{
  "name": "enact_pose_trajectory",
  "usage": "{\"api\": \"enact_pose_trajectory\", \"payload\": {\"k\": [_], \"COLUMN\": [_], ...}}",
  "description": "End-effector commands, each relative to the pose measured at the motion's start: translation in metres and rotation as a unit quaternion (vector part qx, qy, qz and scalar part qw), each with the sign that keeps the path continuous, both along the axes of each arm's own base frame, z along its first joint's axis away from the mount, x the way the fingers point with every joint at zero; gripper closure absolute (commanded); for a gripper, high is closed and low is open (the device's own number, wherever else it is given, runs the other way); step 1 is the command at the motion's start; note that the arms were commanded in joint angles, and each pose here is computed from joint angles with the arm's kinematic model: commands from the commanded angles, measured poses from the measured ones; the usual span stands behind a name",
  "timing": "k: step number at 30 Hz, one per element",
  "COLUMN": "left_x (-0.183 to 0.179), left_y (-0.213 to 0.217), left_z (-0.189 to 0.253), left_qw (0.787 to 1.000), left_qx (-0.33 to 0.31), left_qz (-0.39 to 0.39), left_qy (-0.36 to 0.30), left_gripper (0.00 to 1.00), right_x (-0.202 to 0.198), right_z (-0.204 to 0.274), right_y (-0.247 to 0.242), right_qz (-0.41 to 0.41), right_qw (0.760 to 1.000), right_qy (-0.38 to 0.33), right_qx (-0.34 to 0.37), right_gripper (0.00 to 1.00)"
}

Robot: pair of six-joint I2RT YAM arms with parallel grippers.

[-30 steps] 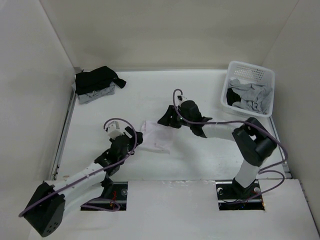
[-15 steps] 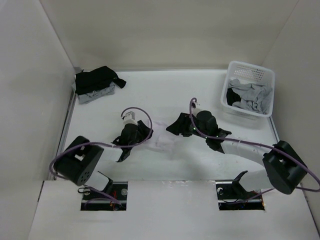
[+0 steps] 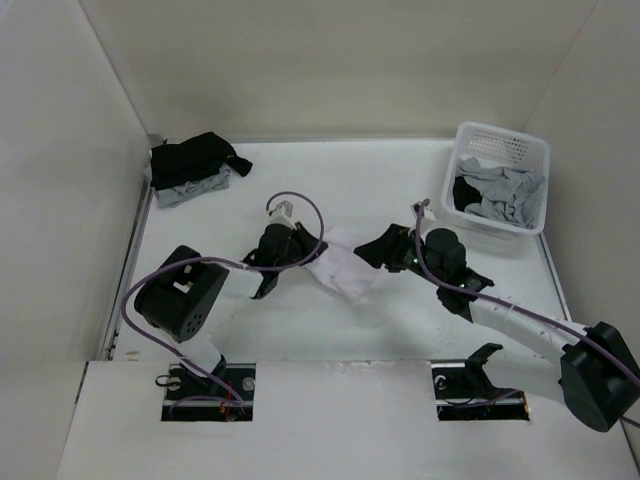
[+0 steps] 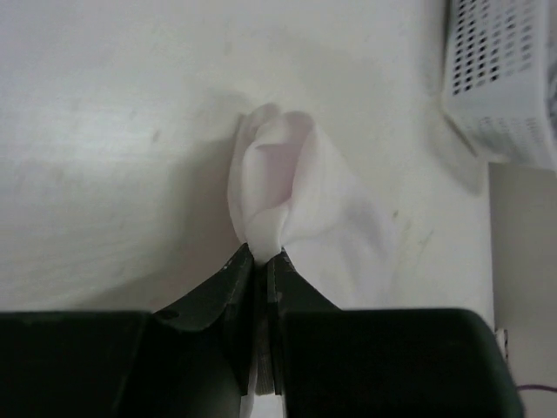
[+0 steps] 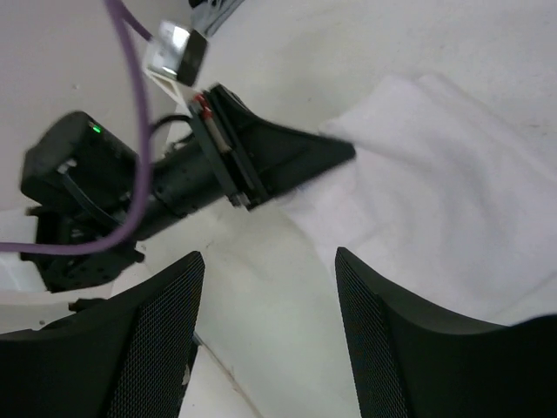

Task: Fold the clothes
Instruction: Neatly place the folded tank top to the corner

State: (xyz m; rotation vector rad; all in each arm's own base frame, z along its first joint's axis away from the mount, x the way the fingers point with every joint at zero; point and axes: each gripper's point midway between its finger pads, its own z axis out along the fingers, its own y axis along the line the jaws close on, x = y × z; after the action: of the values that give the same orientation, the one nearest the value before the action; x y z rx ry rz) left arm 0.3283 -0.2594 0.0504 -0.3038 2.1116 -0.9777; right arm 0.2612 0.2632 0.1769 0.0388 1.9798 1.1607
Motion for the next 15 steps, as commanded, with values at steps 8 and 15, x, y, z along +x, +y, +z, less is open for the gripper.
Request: {"api": "enact_pose_trajectory", "payload": {"k": [8,15], "left_x": [0.164,0.228], "left_y": [0.077,0.257], "left_z": [0.187,0.221], "left_qw": [0.974,0.926], "left_qx": [-0.036,-0.018], "left_qz": [0.11,0.304], "left_qy": [-0.193,-0.223], "left_gripper": [1.0,0.94], "right_x": [0.017,0.019], "right_z": [0.004,0.0], "right_y": [-0.032,-0.023], "right_qz": [-0.049,-0.036], "right_qw": [0.999,0.999], "right_qy": [-0.014,-0.009], "right_qx": [-0.001,-0.007], "right_gripper": [0.32,0.32]}}
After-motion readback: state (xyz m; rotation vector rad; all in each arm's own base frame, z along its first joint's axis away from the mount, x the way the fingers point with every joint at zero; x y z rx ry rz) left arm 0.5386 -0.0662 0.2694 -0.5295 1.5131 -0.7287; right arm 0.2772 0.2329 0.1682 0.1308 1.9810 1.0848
